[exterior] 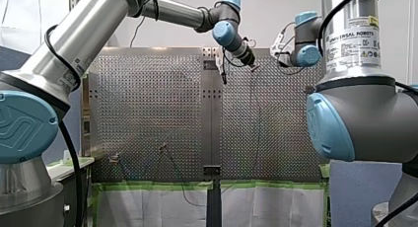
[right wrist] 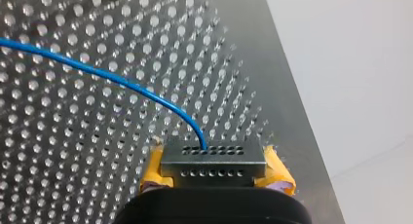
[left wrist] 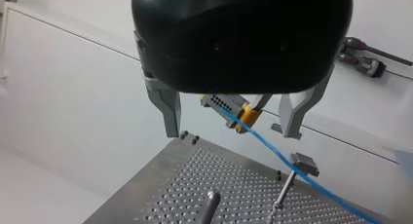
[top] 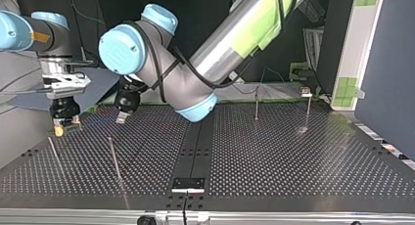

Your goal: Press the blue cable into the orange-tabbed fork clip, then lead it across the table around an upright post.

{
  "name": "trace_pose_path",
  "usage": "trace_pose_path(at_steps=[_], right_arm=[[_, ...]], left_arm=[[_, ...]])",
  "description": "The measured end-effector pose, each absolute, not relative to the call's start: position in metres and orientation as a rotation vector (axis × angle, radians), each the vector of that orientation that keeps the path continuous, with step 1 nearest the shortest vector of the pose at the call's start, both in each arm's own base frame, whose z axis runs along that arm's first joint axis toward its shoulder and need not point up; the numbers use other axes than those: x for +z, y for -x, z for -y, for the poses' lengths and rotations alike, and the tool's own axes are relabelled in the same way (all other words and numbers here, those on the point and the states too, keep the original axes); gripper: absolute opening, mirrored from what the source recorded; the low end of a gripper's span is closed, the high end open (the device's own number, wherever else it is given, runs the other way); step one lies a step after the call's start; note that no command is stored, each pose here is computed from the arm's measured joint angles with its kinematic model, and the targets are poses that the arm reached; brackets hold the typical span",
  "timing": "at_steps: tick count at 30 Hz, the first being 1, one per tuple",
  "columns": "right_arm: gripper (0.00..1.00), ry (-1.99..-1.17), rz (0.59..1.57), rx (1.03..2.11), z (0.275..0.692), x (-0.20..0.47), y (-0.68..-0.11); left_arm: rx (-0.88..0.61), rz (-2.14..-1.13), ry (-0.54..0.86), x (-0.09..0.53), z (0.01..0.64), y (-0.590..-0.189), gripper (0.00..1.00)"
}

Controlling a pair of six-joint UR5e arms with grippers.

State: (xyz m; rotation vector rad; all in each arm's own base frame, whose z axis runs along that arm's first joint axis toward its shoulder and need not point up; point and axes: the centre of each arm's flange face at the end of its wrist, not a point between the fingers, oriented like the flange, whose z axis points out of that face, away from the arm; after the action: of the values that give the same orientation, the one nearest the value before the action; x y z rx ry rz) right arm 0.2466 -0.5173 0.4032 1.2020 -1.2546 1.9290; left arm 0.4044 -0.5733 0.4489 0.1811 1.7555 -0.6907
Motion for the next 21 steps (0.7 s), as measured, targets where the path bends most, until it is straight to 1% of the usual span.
trace_pose_path(at_steps=[5,11,15,21], right_arm=[[0.0,-1.209,1.244,1.941,0.514,0.407,-0.249],[0.0,-1.225,1.22,1.963,0.51,0.413,-0.253],[0.0,-1.232,1.207,1.974,0.507,0.417,-0.255],[0.0,-1.231,1.186,1.989,0.502,0.425,-0.258]], left_arm=[[-0.708,-1.756,-0.165,0.449,0.572,-0.408,0.99],[-0.778,-1.766,-0.156,0.449,0.573,-0.41,0.99],[-0.822,-1.773,-0.17,0.448,0.574,-0.412,0.99],[-0.847,-1.789,-0.192,0.442,0.573,-0.418,0.99]])
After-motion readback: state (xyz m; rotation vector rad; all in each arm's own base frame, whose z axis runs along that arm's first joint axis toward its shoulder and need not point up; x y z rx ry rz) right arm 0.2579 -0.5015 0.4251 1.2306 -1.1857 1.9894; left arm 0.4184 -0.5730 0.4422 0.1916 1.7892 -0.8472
